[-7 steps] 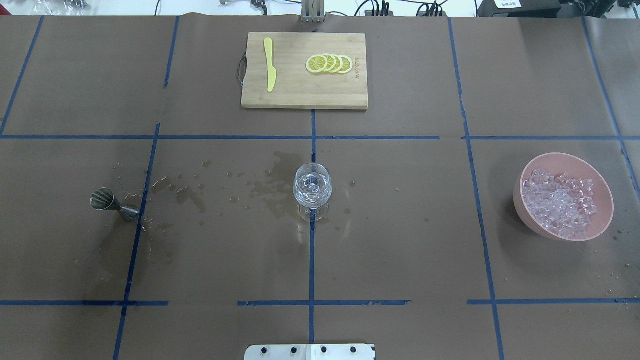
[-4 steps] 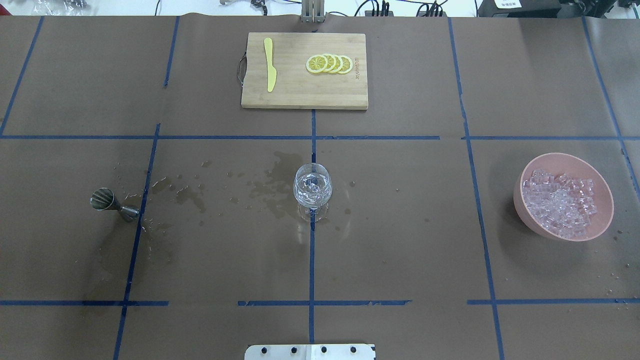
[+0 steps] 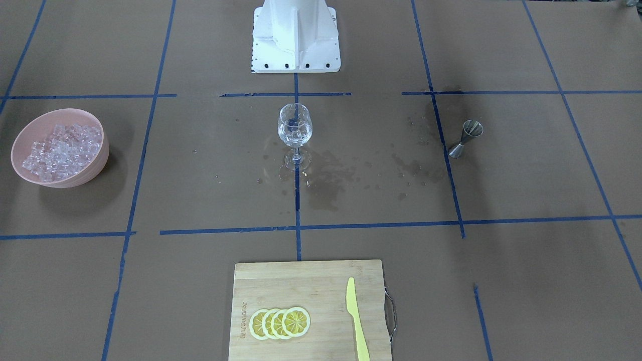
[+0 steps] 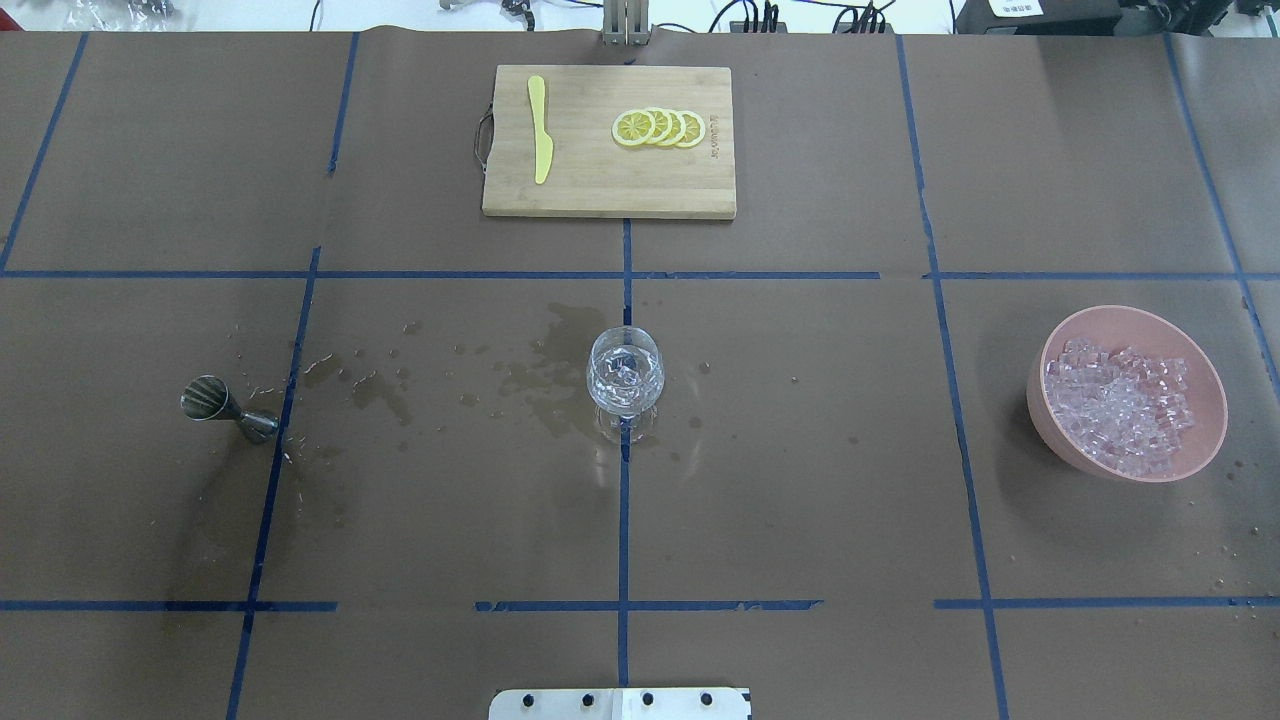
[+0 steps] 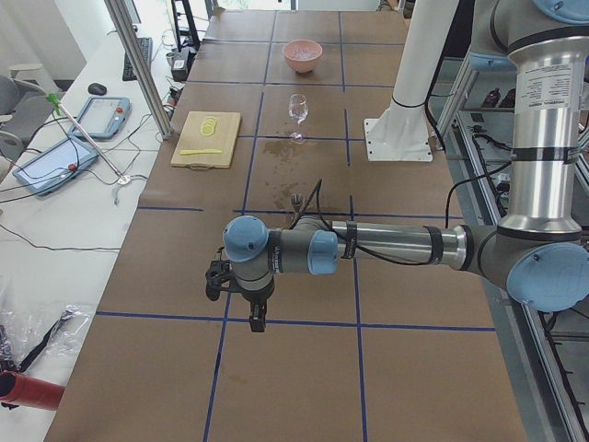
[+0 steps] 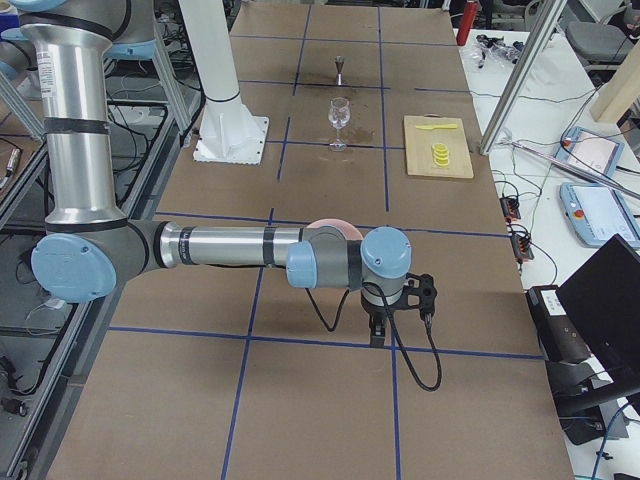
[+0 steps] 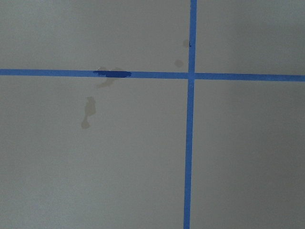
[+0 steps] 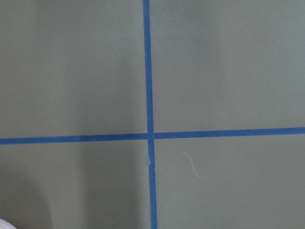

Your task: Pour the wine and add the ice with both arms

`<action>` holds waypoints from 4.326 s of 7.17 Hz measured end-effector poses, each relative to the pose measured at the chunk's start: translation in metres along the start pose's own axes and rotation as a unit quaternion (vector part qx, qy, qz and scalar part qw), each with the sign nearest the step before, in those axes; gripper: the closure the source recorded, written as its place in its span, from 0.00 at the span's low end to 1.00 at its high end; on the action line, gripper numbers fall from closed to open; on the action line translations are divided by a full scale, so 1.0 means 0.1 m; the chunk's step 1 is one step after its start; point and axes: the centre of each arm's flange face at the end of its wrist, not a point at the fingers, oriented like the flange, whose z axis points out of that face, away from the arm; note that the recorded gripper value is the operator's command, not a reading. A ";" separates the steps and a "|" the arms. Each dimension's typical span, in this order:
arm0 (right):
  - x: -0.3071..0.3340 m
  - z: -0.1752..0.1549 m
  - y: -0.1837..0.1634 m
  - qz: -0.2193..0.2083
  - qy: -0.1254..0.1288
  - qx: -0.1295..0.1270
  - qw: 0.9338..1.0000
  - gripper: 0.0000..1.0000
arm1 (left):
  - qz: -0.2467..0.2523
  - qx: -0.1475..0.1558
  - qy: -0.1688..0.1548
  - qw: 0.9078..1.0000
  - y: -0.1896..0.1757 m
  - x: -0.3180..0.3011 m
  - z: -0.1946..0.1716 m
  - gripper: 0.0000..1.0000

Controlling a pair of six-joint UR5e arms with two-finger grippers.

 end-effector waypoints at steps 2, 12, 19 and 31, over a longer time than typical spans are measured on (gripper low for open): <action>0.13 0.10 0.27 -0.006 0.000 0.008 1.000 0.00 | 0.002 0.002 0.000 1.000 -0.01 0.01 -0.01 0.00; 0.09 0.28 0.34 -0.005 0.020 -0.016 1.000 0.00 | 0.000 0.002 0.001 1.000 -0.01 0.01 -0.02 0.00; 0.12 0.32 0.35 -0.007 0.025 -0.017 1.000 0.00 | 0.007 0.008 0.001 1.000 -0.07 0.06 -0.06 0.00; 0.12 0.32 0.38 -0.011 0.015 -0.017 1.000 0.00 | 0.010 0.011 0.002 1.000 -0.10 0.09 -0.09 0.00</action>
